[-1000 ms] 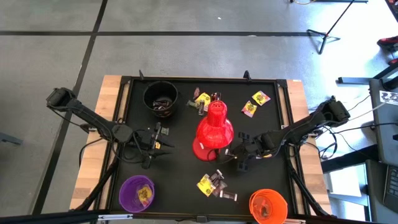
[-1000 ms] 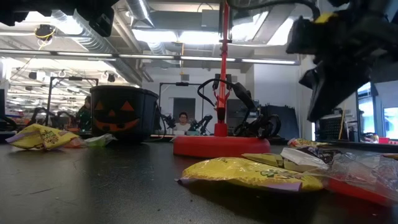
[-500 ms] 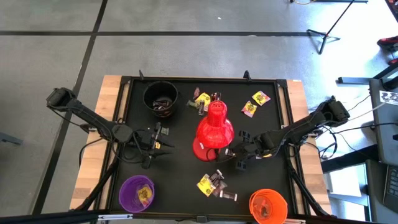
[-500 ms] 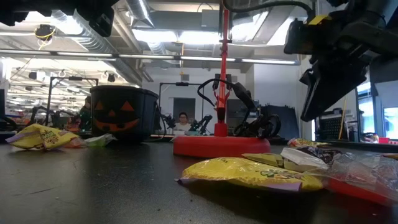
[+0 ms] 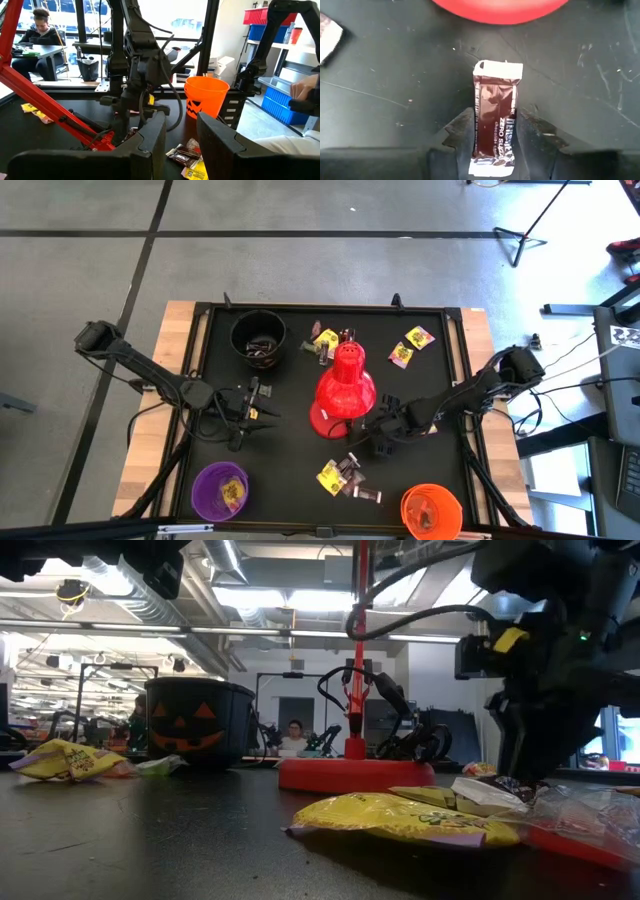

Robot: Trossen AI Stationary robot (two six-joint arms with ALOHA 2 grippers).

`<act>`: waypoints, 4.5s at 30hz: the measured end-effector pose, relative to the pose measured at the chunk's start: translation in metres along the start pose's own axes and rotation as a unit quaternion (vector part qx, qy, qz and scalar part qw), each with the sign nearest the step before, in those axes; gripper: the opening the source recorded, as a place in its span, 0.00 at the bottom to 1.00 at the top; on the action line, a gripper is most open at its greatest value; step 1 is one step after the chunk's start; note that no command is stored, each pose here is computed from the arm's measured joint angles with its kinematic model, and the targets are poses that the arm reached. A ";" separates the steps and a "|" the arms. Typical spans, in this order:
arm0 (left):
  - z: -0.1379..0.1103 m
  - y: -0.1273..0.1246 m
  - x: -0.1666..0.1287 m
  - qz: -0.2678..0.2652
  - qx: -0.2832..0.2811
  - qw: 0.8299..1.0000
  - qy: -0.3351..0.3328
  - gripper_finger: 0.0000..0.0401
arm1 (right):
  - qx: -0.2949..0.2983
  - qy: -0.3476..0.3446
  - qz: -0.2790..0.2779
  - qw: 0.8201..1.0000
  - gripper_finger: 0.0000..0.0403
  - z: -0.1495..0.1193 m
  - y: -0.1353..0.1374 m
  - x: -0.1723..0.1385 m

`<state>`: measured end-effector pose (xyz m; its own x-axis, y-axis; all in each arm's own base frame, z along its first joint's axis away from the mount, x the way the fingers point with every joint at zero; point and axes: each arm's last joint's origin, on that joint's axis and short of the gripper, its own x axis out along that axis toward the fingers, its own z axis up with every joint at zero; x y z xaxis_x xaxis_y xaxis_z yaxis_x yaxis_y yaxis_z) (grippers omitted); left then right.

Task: Organize candy in baskets
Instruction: Put the brown chocolate bar into the black bucket

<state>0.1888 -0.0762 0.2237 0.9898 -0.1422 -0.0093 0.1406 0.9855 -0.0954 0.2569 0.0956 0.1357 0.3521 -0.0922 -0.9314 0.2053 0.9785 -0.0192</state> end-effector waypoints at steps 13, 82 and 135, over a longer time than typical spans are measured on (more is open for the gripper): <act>0.000 0.000 0.000 0.000 0.001 1.000 0.002 0.25 | -0.004 0.000 -0.008 1.000 0.04 0.000 0.000 0.003; -0.013 0.000 0.016 0.041 0.039 0.998 0.010 0.35 | -0.089 -0.248 0.079 0.961 0.00 0.095 0.049 -0.110; -0.021 -0.011 0.125 0.031 0.211 0.974 0.077 0.03 | -0.085 -0.309 0.087 0.943 0.00 0.105 0.052 -0.117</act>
<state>0.3106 -0.1065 0.2022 0.9861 -0.0609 -0.1544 0.1092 0.9388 0.3268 0.3225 0.1383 0.2815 0.8433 0.0343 -0.5363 -0.0359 0.9993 0.0075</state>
